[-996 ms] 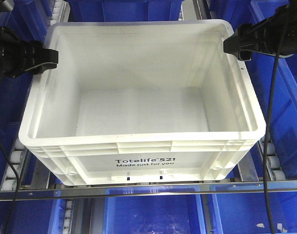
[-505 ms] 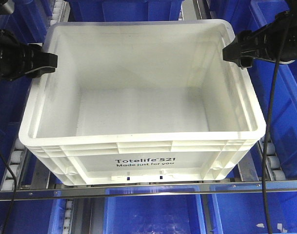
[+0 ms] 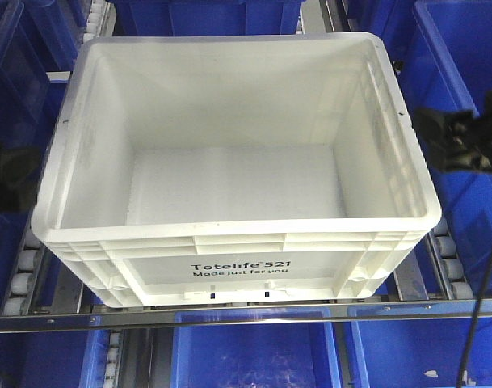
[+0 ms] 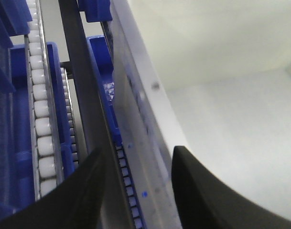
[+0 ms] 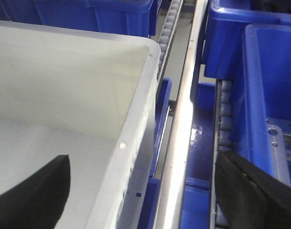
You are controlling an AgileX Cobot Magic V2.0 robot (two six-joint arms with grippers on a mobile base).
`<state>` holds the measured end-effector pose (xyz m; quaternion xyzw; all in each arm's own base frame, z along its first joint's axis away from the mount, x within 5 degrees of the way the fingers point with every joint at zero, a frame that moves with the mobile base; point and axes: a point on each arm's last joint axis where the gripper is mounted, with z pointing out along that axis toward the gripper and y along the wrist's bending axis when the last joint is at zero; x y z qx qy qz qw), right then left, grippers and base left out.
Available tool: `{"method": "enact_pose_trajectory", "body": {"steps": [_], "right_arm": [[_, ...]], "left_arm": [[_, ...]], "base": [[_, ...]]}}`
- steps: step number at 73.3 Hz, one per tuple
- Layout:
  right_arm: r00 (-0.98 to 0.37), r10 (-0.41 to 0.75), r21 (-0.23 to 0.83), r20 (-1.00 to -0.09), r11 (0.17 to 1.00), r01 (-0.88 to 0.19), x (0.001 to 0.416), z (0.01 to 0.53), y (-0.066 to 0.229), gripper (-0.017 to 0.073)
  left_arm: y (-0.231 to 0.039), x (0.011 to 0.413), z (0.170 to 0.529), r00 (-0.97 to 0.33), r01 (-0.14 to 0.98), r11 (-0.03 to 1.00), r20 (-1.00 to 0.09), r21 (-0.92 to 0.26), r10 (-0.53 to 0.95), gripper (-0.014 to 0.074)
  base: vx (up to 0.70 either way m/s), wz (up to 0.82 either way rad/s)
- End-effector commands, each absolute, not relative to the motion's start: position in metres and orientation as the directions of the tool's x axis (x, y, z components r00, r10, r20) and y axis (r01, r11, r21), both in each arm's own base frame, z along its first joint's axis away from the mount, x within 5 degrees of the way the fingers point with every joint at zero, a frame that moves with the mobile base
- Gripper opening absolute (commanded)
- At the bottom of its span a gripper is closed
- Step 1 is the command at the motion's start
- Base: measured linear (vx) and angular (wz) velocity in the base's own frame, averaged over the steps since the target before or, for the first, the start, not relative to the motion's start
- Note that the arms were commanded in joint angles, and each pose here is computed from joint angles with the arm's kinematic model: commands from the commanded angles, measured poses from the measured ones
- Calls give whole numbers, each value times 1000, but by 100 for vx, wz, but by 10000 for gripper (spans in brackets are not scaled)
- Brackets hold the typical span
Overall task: Move bin from left to right shelf
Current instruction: 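Open both grippers and withdraw them from the tote rims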
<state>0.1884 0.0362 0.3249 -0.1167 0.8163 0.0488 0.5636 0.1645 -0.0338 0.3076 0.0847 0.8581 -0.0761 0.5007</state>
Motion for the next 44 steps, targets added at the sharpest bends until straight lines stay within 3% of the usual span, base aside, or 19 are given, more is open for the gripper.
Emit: {"method": "enact_pose_trajectory", "body": {"steps": [1, 24, 33, 44], "right_arm": [[-195, -119, -78, -974, 975, -206, 170, 334, 30, 590], [-44, -169, -157, -985, 968, -197, 88, 294, 17, 590], [49, -209, -214, -977, 966, -142, 86, 273, 13, 590], [154, -202, -211, -967, 976, -47, 97, 256, 8, 590]], "left_arm": [[-30, 145, 315, -369, 219, 975, -928, -31, 54, 306], [-19, 63, 300, -275, 255, 967, -958, 6, 79, 306], [-17, 69, 286, -179, 224, 974, -982, 21, 62, 306], [-14, 85, 268, -20, 164, 986, -1000, 9, 13, 306]], "base": [[0, 0], [0, 0], [0, 0], [0, 0]]}}
